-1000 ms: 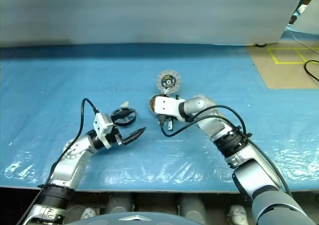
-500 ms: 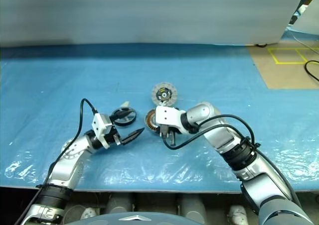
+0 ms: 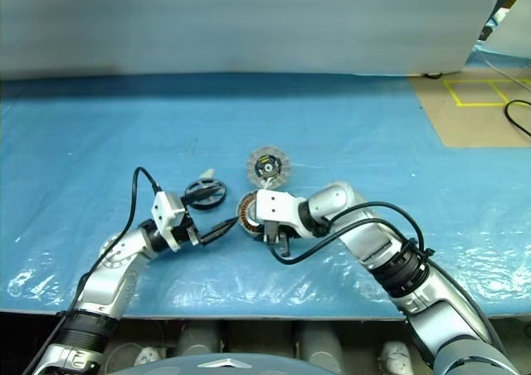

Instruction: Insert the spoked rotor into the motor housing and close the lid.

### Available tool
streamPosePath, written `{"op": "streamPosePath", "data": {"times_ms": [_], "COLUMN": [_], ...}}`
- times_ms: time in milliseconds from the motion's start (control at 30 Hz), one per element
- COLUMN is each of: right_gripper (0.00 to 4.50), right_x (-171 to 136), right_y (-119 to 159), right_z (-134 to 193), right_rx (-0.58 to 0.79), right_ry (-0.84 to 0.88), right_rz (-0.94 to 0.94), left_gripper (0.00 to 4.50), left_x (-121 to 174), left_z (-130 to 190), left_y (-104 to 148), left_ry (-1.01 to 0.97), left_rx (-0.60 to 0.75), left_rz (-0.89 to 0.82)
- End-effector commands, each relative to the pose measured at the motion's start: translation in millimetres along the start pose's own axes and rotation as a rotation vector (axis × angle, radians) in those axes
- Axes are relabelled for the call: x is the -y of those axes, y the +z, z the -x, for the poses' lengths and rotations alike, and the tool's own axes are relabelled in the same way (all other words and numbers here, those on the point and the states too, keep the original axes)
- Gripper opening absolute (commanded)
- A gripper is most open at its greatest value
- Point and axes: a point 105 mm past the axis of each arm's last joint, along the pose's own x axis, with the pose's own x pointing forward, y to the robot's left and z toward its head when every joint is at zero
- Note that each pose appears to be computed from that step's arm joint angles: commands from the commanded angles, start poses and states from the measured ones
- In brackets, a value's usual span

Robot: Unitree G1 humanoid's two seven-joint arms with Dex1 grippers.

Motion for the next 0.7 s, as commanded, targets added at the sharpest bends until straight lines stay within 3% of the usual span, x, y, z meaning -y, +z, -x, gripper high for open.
{"op": "streamPosePath", "data": {"times_ms": [33,267,433,533,700], "right_gripper": [1.91,1.91,1.91,1.91,1.91], "right_x": [5.0,7.4,16.8,30.0,50.8], "right_y": [14.1,33.8,43.1,36.6,3.3], "right_z": [9.7,31.4,46.7,59.5,90.5], "right_rx": [0.085,0.207,0.305,0.329,0.316], "right_ry": [-0.020,-0.018,-0.114,-0.250,-0.508], "right_rz": [-0.019,0.030,0.025,0.011,-0.050], "left_gripper": [4.50,4.50,4.50,4.50,4.50], "left_x": [-1.2,-0.2,1.0,2.1,6.1], "left_z": [-0.7,-1.6,-2.1,-2.1,-5.1], "left_y": [11.0,10.0,11.2,12.2,15.1], "left_ry": [-0.007,-0.017,-0.025,-0.033,-0.064], "left_rx": [0.032,0.029,0.033,0.034,0.044], "left_rz": [-0.028,-0.023,-0.021,-0.020,-0.014]}}
